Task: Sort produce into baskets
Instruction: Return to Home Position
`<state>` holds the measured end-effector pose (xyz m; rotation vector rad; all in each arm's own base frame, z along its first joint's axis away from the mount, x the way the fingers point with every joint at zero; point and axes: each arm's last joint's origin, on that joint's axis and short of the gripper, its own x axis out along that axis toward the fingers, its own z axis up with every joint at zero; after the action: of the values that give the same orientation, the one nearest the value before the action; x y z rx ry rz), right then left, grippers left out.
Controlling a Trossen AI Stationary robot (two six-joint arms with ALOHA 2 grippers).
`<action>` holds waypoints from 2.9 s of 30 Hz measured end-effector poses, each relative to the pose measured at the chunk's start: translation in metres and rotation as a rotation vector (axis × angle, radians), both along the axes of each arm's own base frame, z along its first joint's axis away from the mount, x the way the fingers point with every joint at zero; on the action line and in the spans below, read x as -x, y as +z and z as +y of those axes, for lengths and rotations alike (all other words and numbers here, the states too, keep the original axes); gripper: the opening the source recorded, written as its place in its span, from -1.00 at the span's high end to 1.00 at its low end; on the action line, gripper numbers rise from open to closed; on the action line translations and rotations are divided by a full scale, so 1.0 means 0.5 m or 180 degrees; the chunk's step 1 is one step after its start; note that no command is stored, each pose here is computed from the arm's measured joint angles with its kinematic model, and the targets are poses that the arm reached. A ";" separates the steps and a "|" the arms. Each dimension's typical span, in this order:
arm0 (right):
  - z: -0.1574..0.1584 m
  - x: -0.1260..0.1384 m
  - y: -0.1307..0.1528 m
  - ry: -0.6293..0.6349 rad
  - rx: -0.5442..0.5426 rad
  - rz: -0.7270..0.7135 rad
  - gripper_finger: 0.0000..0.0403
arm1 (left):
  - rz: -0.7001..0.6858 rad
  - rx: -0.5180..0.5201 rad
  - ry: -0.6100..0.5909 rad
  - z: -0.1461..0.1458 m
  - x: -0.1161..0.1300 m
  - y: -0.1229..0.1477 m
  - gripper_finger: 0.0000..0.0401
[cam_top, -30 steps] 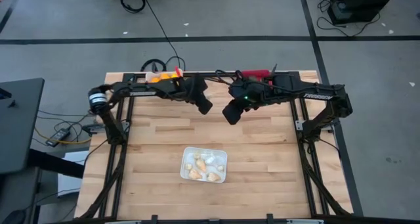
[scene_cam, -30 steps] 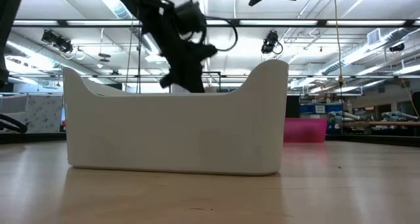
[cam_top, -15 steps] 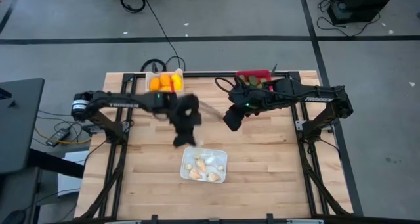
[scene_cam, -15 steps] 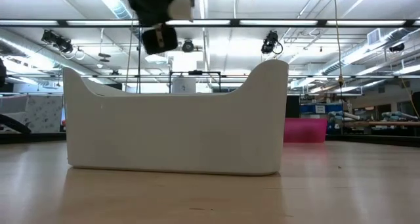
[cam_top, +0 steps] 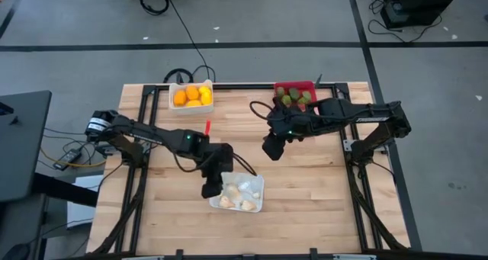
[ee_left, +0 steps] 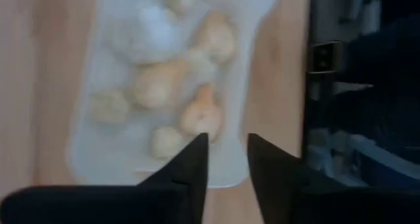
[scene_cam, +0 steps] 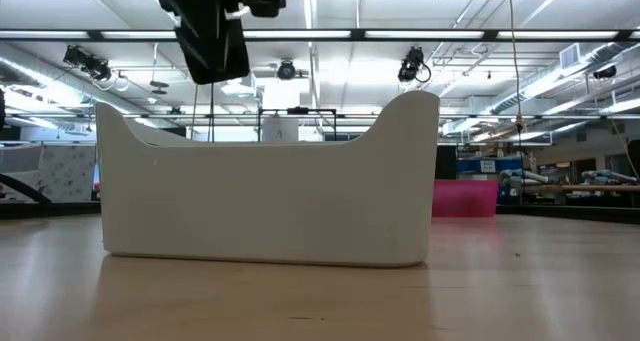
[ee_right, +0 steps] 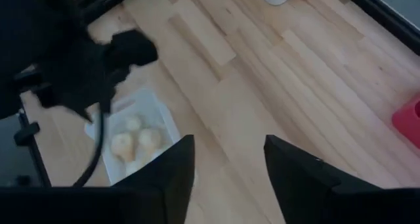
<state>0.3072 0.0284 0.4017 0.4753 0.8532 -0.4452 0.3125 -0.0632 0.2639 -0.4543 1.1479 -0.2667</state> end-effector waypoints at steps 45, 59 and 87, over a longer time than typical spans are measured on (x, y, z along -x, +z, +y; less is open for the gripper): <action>0.014 0.306 -0.265 0.0656 0.1187 -0.3539 0.98 | -0.3384 -0.0796 0.1948 0.143 0.378 0.065 0.97; -0.064 0.372 -0.302 0.0577 0.1280 -0.3101 0.98 | -0.3713 -0.0976 0.2262 0.145 0.554 0.050 0.97; -0.071 0.401 -0.427 0.0591 0.1053 -0.3449 0.98 | -0.3532 -0.1332 0.1504 0.137 0.554 0.028 0.96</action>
<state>0.1067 -0.0072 0.1881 0.2586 -0.2261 -0.1010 0.0354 0.0053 0.2779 -0.1336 -0.0192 0.1454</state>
